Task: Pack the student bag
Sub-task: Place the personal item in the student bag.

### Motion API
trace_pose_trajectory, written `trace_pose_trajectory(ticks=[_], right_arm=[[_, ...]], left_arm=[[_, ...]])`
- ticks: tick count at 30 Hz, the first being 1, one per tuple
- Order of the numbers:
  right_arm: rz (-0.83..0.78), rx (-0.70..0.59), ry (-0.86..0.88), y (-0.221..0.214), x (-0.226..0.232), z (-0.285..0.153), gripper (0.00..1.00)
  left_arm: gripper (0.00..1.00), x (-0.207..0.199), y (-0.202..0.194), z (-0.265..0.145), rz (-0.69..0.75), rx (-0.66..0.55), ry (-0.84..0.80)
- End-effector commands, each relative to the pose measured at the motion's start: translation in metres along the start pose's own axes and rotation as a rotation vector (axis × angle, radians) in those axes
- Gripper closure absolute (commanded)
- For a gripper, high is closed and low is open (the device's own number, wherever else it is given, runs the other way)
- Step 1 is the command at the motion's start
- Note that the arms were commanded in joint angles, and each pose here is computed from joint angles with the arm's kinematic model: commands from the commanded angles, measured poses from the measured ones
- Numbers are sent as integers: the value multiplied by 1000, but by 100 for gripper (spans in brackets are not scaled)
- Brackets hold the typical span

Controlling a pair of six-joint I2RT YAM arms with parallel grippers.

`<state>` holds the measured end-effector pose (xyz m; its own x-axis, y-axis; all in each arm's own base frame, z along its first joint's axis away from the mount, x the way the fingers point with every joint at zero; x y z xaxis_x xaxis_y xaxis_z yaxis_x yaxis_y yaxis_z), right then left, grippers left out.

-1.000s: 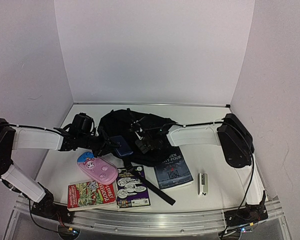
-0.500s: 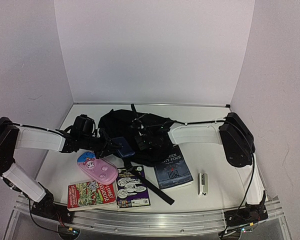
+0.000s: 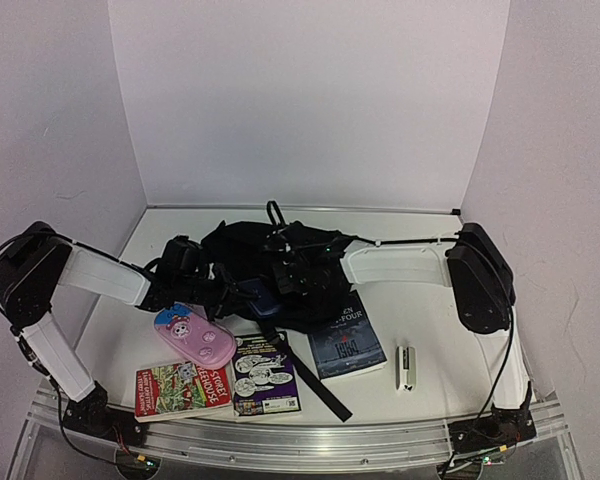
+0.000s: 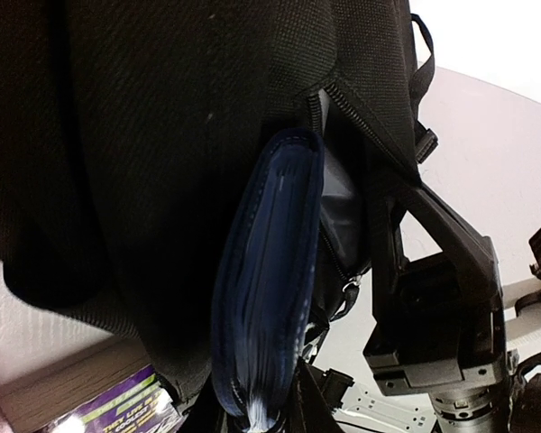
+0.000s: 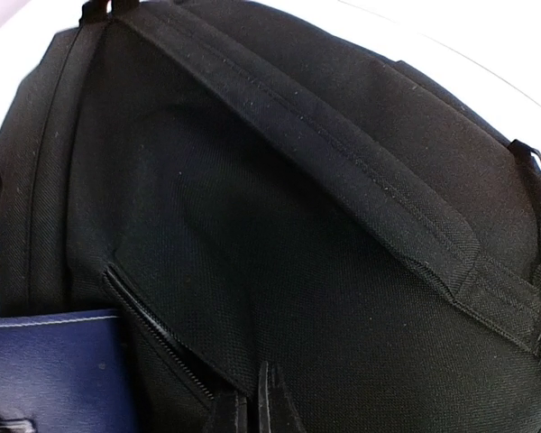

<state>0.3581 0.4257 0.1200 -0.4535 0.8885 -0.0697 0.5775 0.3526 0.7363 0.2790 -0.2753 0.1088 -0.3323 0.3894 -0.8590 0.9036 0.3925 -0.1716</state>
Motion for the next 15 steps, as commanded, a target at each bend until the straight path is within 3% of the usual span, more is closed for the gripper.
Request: trace_pose_trajectory(ticks=[1,7,15], right_arm=[[117,-148,106,52,15,-43,100],[142,-134,135,47,22,-41,100],[164,-123,162,40,25,-48,100]], left_arm=[[100,-40,-6,15,55,65,-126],[100,-51,-8,24,81,83,-159],[100,-57,8,17,94,-56,-218]])
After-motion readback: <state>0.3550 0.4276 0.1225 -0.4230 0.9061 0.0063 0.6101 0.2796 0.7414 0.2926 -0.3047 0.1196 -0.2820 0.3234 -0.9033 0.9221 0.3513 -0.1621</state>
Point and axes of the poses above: each gripper's point midway between its finger pads, its own z axis out along the fingers, its own x axis along the line the jaws close on, y = z × x, the point moved 4 cm from there along -z, back along the fingers, and after that the axes turned 3 degrees about -z, right-handed, at the moved point
